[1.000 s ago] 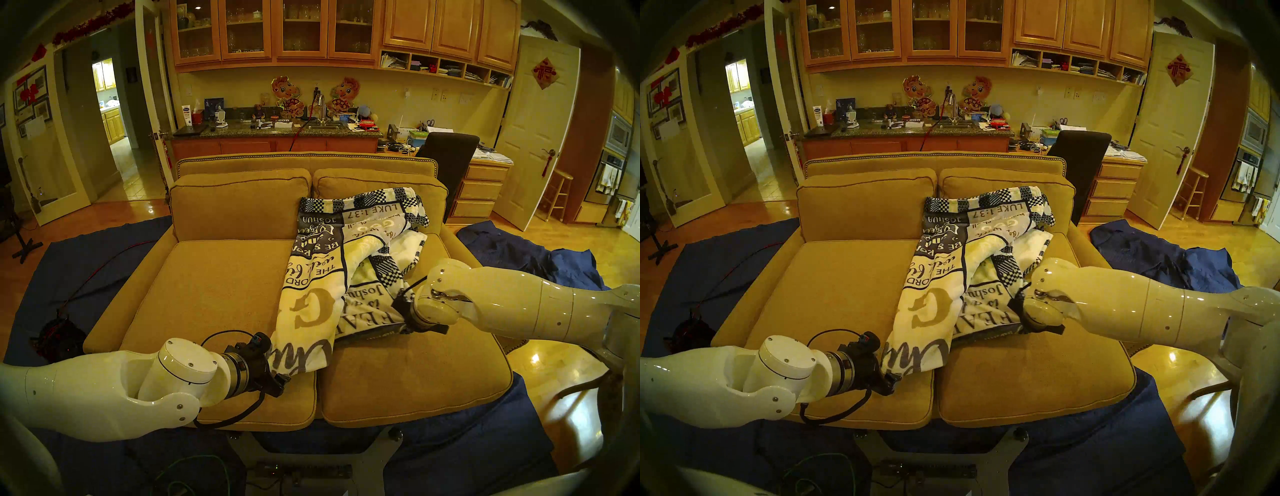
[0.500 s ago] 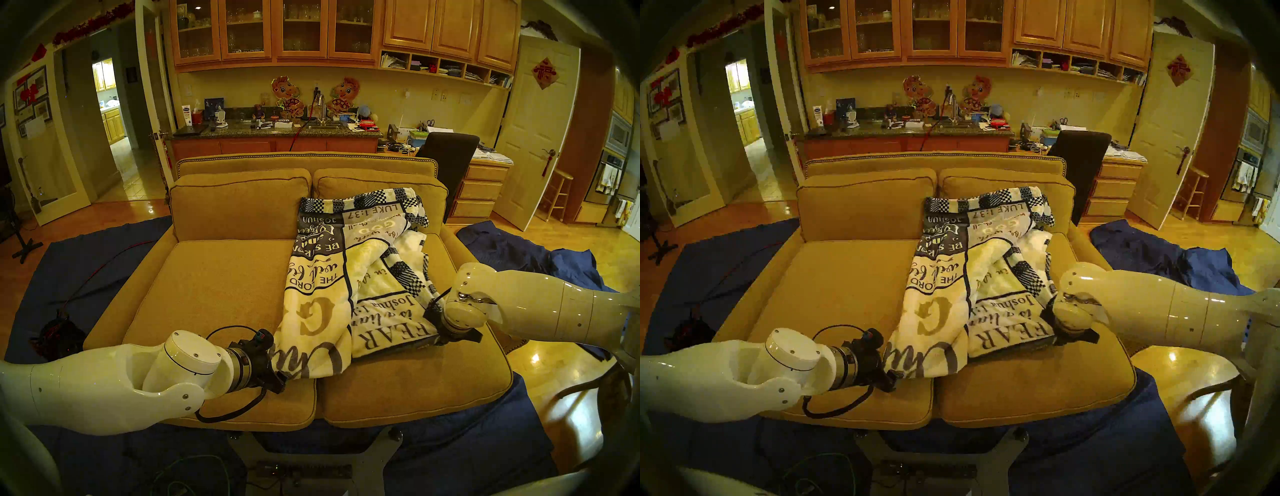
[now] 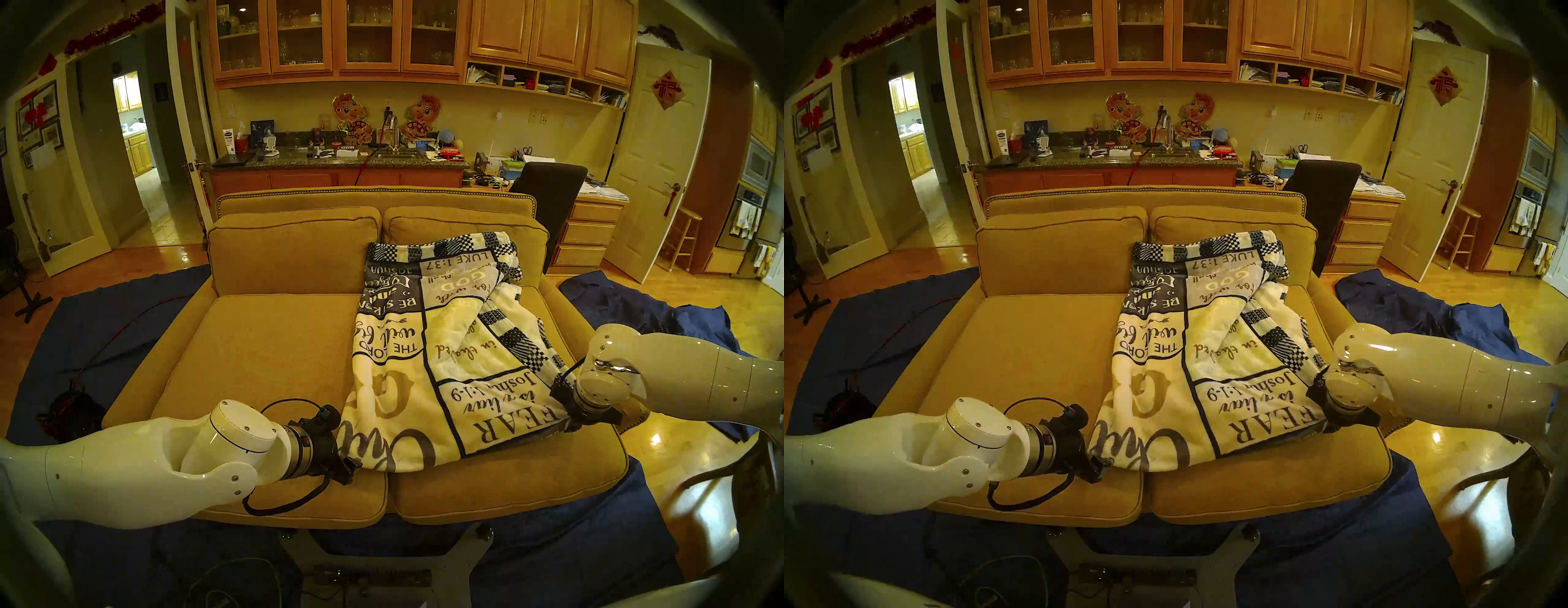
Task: Fold the blanket in half twice
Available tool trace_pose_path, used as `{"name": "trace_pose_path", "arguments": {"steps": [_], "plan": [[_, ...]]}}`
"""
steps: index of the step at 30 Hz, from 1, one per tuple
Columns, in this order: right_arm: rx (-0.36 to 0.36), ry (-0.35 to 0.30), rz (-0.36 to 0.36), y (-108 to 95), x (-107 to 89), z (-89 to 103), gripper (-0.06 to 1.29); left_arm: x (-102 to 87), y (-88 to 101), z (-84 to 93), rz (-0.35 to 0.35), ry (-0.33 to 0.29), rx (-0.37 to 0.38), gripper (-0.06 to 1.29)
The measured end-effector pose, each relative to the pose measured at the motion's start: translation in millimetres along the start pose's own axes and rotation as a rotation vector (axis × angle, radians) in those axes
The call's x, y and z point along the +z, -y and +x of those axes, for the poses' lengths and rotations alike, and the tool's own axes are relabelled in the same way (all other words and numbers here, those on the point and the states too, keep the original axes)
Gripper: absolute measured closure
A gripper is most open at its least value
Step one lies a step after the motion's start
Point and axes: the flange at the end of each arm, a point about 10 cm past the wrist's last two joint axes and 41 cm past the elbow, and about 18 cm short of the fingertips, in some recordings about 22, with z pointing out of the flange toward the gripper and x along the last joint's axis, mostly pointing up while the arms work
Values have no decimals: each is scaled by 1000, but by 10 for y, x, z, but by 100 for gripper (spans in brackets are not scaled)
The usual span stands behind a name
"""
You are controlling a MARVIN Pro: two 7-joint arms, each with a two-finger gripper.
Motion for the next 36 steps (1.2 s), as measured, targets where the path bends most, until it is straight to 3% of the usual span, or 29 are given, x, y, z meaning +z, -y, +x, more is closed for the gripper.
{"name": "trace_pose_path", "arguments": {"steps": [10,18,36], "plan": [[-10,17,61,-206,19,3,121,45,-35,11,-42,8,2,1],[-22,21,106,-287,-21,-18,121,93,-77,-10,-66,-21,-33,2],[-31,19,104,-298,-1,-21,121,-105,-156,-81,-28,-15,-224,1]]}}
